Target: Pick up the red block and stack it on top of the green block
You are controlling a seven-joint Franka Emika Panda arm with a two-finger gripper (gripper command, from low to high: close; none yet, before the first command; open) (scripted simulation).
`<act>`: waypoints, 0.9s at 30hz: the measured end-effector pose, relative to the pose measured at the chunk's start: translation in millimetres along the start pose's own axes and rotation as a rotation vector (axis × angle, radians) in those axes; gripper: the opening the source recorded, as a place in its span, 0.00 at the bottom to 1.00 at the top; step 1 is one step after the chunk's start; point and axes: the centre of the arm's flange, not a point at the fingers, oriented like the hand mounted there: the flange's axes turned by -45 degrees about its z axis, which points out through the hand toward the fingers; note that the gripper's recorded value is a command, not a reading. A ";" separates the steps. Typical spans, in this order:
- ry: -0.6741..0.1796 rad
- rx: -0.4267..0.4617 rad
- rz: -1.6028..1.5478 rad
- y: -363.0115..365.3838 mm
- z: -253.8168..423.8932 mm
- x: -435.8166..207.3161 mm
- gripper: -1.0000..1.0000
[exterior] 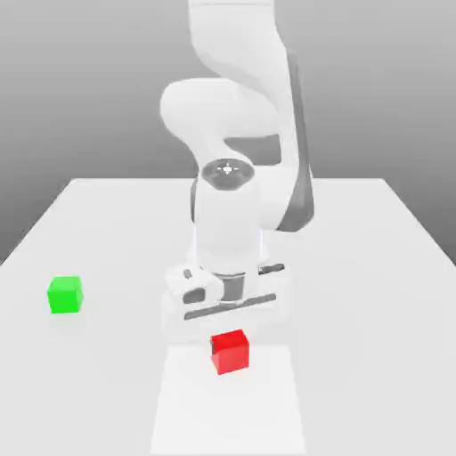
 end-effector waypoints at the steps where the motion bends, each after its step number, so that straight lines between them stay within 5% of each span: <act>1: 0.000 0.000 0.000 0.1 -2.1 0.2 0.00; 9: 0.000 0.000 0.022 5.3 -60.7 -1.6 0.00; 19: 0.003 -0.008 0.855 168.5 -89.8 -117.6 0.00; 27: 0.005 0.005 1.459 233.0 -88.0 -252.1 0.00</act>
